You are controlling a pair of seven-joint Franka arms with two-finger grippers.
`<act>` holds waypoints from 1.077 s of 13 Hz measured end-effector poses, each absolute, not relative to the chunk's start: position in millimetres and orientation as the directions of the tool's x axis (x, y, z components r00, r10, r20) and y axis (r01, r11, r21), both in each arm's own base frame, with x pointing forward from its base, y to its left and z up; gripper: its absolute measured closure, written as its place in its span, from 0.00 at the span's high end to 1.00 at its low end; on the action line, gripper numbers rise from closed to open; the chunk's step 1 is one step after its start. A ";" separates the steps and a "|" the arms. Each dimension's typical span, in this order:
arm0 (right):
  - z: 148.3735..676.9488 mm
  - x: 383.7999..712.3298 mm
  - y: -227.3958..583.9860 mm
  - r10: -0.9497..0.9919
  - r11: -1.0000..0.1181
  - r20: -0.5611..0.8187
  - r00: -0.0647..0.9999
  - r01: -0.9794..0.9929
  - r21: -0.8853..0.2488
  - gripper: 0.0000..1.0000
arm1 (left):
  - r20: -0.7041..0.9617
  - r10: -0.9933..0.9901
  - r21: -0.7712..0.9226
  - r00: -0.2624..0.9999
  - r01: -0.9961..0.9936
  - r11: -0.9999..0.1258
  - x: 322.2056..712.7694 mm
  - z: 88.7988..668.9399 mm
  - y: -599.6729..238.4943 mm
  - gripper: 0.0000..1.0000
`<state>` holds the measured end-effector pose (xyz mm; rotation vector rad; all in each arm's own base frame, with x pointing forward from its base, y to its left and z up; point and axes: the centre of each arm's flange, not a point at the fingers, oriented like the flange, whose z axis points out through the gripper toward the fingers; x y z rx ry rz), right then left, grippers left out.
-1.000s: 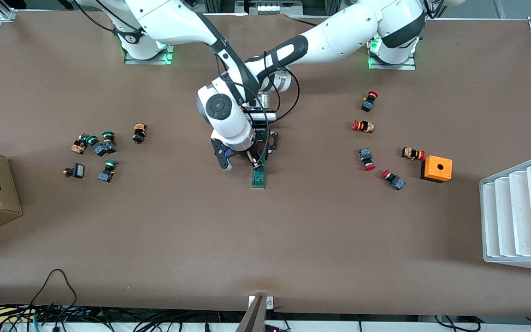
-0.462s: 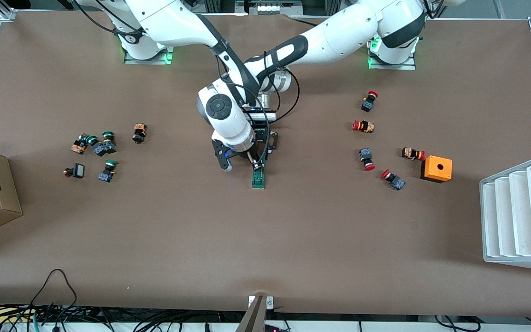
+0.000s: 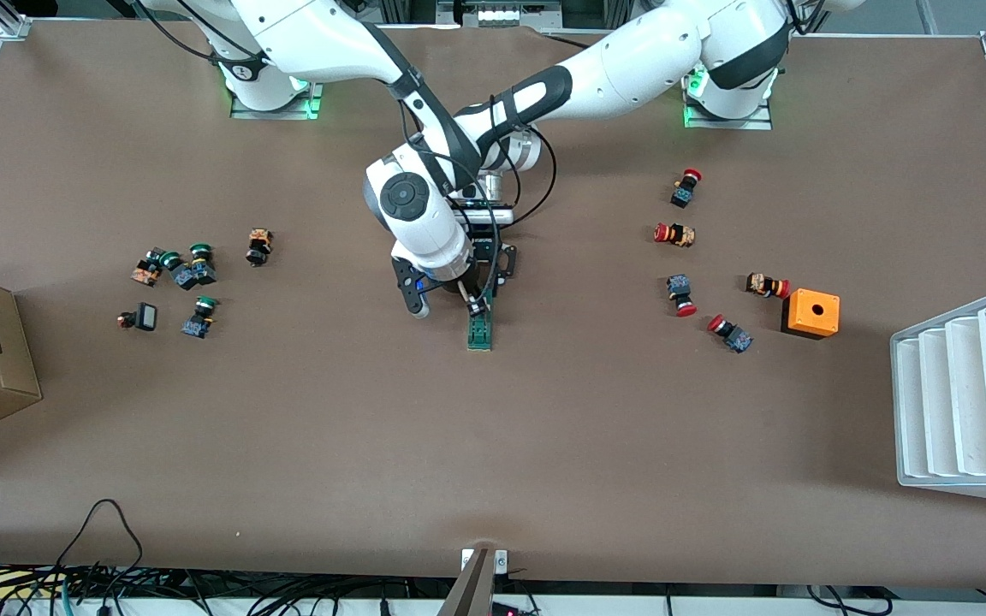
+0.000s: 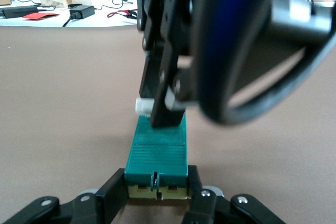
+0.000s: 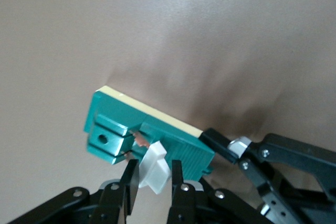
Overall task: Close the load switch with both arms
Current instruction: 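Flip the white lever upward with the right gripper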
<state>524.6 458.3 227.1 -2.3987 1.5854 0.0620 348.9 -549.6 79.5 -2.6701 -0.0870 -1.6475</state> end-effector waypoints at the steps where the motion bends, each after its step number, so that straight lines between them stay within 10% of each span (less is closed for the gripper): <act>1: 232.9 528.6 457.8 -0.898 -0.364 -0.182 0.400 -0.910 -0.199 0.28 | 0.893 0.046 0.027 0.447 0.049 -0.998 348.8 79.5 -549.6 0.51; 14: 241.8 548.2 448.1 -0.907 -0.336 -0.188 0.378 -0.916 -0.220 0.21 | 0.893 0.044 0.025 0.447 0.048 -0.999 348.7 79.5 -549.6 0.51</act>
